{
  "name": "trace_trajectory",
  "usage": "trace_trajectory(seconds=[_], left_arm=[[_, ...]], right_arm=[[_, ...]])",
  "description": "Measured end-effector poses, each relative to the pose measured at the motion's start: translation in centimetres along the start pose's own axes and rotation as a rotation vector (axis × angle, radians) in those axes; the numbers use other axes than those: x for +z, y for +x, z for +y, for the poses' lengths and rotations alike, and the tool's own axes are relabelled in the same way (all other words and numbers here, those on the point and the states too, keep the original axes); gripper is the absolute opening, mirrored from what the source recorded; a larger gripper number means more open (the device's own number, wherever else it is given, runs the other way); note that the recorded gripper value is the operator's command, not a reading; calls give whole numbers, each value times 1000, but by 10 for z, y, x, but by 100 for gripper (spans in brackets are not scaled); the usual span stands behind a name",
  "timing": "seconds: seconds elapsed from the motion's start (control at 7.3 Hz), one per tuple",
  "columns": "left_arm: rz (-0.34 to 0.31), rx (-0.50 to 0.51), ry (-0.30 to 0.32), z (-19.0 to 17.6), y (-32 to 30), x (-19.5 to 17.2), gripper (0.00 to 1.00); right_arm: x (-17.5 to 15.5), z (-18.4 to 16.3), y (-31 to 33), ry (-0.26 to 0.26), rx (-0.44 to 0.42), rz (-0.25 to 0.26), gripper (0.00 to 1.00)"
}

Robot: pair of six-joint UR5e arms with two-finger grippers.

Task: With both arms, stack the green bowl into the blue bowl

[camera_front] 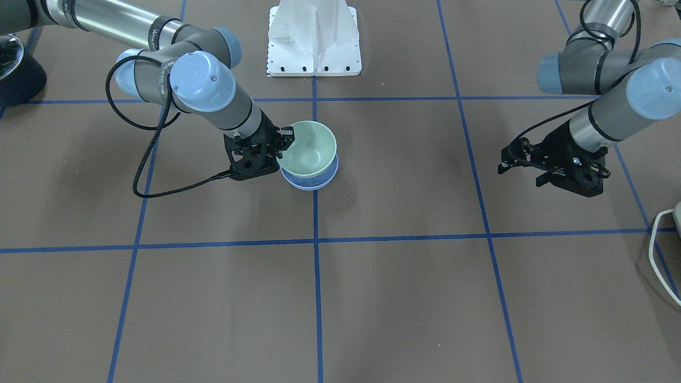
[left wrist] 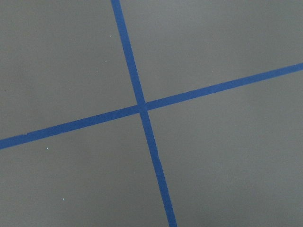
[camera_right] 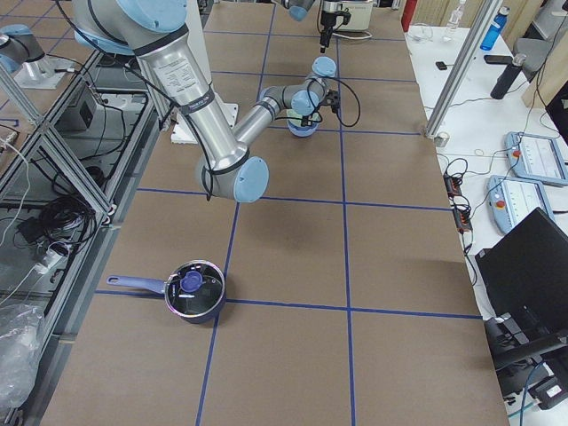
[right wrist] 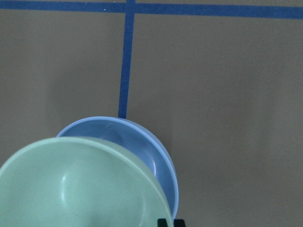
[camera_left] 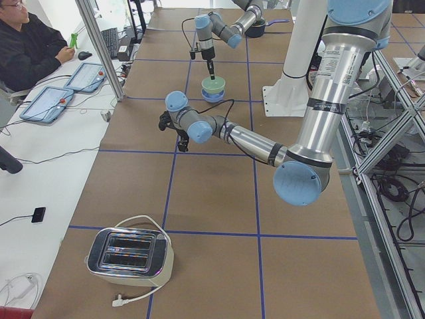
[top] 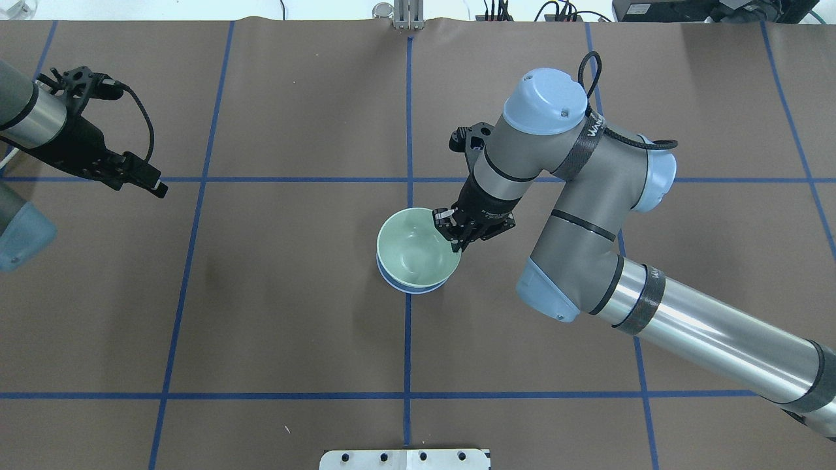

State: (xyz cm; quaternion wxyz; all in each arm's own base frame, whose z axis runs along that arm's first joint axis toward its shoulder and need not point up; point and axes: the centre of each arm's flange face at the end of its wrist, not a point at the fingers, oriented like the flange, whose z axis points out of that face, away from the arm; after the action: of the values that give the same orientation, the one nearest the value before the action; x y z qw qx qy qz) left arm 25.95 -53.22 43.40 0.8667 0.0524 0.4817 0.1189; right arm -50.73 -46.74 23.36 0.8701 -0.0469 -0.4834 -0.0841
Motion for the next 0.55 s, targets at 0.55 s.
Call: trace_trajectory(seconds=[0.55], left_arm=[[1, 2, 1, 1, 0, -1, 98]], right_arm=[[10, 2, 4, -2, -5, 15, 0]])
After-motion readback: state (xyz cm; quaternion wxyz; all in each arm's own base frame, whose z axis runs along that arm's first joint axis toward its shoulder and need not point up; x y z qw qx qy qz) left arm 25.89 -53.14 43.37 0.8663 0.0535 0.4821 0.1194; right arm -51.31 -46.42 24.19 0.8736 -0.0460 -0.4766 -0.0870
